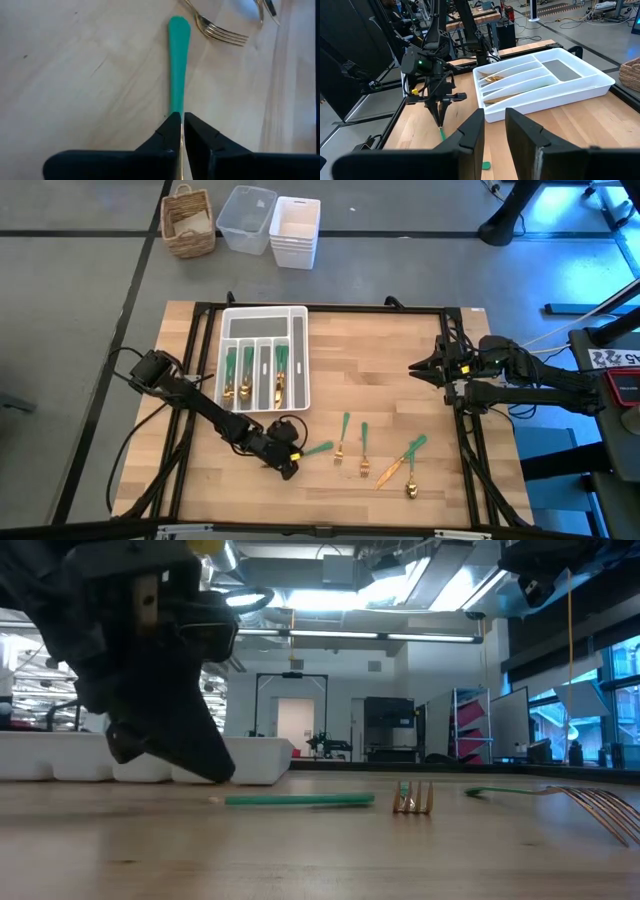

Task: Sort silverware
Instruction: Put the green knife into the white silverware tray

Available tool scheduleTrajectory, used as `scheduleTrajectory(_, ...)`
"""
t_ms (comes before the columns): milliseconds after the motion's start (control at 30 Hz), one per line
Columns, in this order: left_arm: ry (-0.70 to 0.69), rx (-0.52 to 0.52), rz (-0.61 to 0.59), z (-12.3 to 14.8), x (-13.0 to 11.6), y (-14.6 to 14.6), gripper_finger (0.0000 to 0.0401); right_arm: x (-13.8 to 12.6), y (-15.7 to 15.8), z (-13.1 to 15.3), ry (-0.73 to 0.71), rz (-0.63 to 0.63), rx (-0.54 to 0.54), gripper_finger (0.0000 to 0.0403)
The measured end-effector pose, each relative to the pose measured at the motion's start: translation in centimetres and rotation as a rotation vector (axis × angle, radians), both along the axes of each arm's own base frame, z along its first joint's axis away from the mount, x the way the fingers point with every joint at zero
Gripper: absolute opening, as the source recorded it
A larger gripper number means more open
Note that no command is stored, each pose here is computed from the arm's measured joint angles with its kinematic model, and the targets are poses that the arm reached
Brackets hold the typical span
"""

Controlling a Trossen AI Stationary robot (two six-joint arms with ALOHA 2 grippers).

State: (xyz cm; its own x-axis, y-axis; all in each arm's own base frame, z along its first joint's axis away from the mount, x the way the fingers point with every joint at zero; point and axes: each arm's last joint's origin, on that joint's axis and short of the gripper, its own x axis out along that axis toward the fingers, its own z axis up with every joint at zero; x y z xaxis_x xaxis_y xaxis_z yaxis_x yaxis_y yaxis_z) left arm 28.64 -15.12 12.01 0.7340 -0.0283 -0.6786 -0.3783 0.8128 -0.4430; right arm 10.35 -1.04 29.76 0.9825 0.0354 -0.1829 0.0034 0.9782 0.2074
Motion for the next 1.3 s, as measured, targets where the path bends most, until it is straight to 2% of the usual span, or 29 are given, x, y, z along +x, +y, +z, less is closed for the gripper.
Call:
scheduleTrajectory(233, -0.036, -0.044, 0.025, 0.3, 0.3, -0.1, 0.0003, 0.0, 0.0, 0.0, 0.000, 0.000, 0.000, 0.0081)
scheduleTrajectory(433, -0.057, -0.045, 0.020, 0.5, 0.4, -0.2, 0.0023, 0.0, 0.0, 0.0, 0.000, 0.000, 0.000, 0.0081)
scheduleTrajectory(567, -0.061, -0.026, 0.012, 0.6, 0.6, 0.1, 0.0051, 0.0, 0.0, 0.0, 0.000, 0.000, 0.000, 0.0081)
scheduleTrajectory(667, -0.064, 0.019, -0.015, 0.6, 0.8, 0.6, 0.0081, 0.0, 0.0, 0.0, 0.000, 0.000, 0.000, 0.0081)
scheduleTrajectory(833, -0.040, 0.157, -0.179, 0.4, 1.0, 1.1, 0.0119, 0.0, 0.0, 0.0, 0.000, 0.000, 0.000, 0.0081)
scheduleTrajectory(1133, 0.003, 0.283, -0.293, 0.1, 0.6, 1.1, 0.0127, 0.0, 0.0, 0.0, 0.000, 0.000, 0.000, 0.0081)
scheduleTrajectory(1300, 0.002, 0.311, -0.324, 0.1, 0.6, 1.0, 0.0127, 0.0, 0.0, 0.0, 0.000, 0.000, 0.000, 0.0081)
